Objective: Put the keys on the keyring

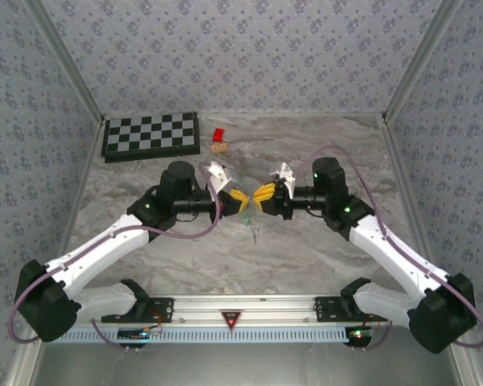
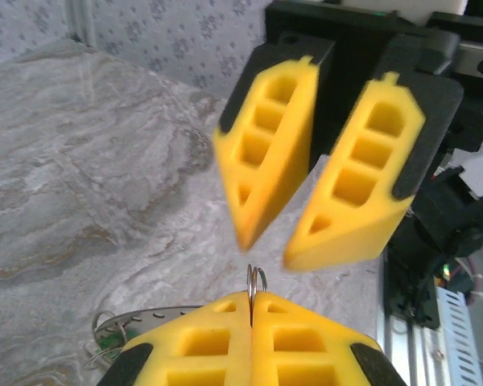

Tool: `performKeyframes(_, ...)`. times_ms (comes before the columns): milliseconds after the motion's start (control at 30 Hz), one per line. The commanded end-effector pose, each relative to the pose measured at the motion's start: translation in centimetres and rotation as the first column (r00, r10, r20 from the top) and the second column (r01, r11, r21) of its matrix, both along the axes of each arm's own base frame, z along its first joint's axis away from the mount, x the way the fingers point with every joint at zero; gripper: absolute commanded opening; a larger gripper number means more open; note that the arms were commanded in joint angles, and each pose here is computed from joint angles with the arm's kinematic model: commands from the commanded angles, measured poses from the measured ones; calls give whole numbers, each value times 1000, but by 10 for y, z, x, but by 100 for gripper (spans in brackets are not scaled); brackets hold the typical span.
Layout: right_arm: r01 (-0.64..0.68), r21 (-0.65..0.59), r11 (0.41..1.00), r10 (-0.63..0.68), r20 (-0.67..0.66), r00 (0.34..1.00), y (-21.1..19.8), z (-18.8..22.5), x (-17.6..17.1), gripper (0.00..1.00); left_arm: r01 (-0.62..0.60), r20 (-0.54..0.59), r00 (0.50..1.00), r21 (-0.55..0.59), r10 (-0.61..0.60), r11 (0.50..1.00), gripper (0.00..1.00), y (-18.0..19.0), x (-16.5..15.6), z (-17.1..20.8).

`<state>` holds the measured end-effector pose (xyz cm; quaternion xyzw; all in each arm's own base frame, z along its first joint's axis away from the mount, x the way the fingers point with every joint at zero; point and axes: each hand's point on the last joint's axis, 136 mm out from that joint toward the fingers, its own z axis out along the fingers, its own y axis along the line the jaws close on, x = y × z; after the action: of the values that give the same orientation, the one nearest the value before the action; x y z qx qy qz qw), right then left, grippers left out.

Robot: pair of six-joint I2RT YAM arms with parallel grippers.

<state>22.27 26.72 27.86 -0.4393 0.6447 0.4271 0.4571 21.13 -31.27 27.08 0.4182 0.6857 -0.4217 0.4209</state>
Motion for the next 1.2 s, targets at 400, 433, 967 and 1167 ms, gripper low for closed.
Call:
performKeyframes(400,115,91,989,-125,121,985,-5,19,8,35,-111,107,982,-335,154,936,0,15,8,77)
performKeyframes(433,115,90,989,-126,127,984,-4,20,7,35,-112,106,982,-349,158,930,0,15,8,80)
performKeyframes(967,180,68,981,-191,235,953,14,28,14,37,-100,88,986,-385,145,917,0,13,3,87)
performKeyframes(1167,171,57,984,-180,255,950,16,25,10,10,-106,83,985,-404,152,909,0,13,4,90)
